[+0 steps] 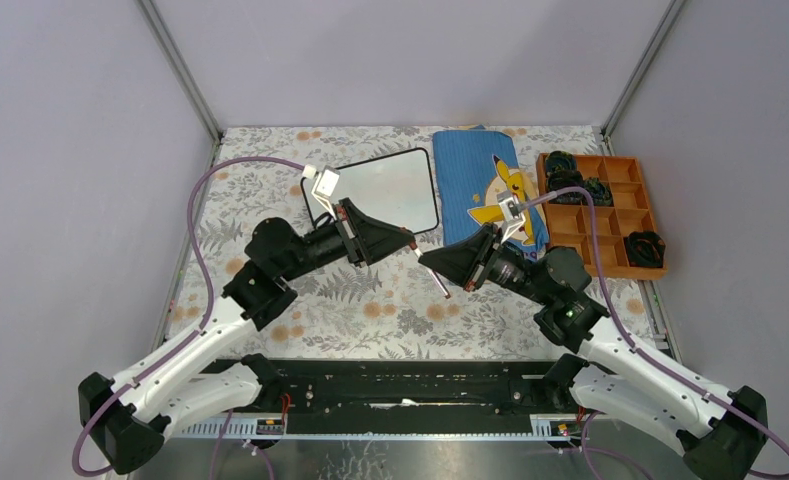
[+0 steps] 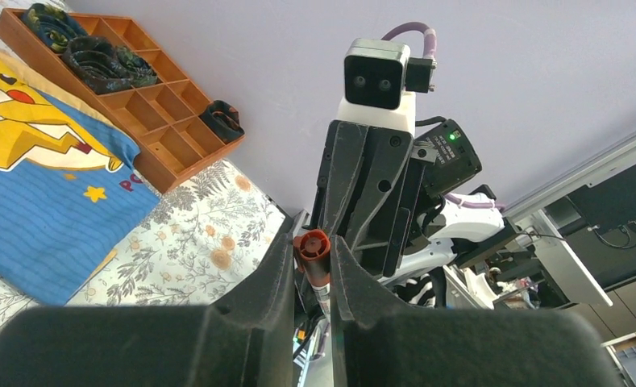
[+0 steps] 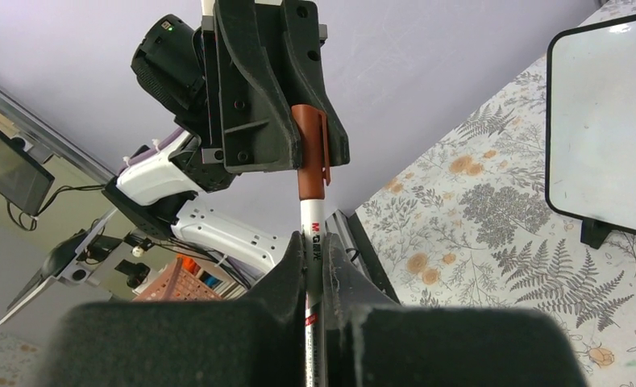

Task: Write a sentence on the whiteboard
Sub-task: Open the whiteboard marker at the center of the board, then place the pen cap at the center of the board.

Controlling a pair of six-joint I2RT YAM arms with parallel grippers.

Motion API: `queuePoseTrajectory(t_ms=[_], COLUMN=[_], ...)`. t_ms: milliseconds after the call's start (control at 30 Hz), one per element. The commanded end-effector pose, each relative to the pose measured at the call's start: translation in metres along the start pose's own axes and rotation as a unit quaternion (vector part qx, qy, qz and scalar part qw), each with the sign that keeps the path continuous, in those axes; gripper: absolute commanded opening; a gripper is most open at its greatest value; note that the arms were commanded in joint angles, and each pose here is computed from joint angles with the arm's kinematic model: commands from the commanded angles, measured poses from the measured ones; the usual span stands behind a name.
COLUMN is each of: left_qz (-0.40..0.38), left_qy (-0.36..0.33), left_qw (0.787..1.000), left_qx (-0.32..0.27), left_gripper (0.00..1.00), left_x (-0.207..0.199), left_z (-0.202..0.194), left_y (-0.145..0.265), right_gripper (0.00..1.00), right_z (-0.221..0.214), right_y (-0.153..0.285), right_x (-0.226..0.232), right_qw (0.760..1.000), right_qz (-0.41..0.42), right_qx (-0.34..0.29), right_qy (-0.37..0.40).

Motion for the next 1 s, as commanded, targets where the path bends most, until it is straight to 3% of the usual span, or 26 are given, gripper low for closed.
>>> queuePoseTrajectory(t_ms=[0, 400, 533, 667, 800, 967], left_qz=[0.046, 0.046, 0.095, 0.205, 0.291, 0.320], left_qy=[-0.082, -0.082, -0.102, -0.122, -0.115, -0.069], left_qw=[0.982, 0.984, 0.983, 0.970, 0.945, 0.922], left_qx=[-0.161, -0.154, -0.121, -0.038, 0.095, 0.207], left_gripper=[0.00, 0.00, 0.00, 0.00, 0.00, 0.00], left_x=[-0.012, -0.010, 0.000, 0.030, 0.061, 0.085], left_z=[0.064, 0.060, 0.052, 0.026, -0.014, -0.066], left_y=[0.007, 0.007, 0.013, 0.024, 0.035, 0.043], right_gripper=[0.00, 0.00, 0.00, 0.00, 0.00, 0.00], right_z=[-0.013, -0.009, 0.000, 0.012, 0.012, 0.006], right_y=[0.014, 0.014, 0.018, 0.034, 0.050, 0.056], right_x=[0.001, 0.008, 0.005, -0.009, -0.033, -0.050], right_qw=[0.999, 0.999, 0.999, 0.982, 0.952, 0.939], right_qz=[0.002, 0.016, -0.043, -0.170, -0.286, -0.324], right_qx=[0.040, 0.028, -0.001, -0.060, -0.078, -0.083], right_qy=[-0.011, -0.012, 0.025, 0.065, 0.076, 0.076])
Point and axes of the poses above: each gripper's point midway between its finger pads, its own y axis back along the fingers, its own x axis along the line the jaws close on, z = x × y, the point moved 9 cm from there along y, back along the fingers, and after that the axes turned 14 degrees about -y, right-handed, at the moved point
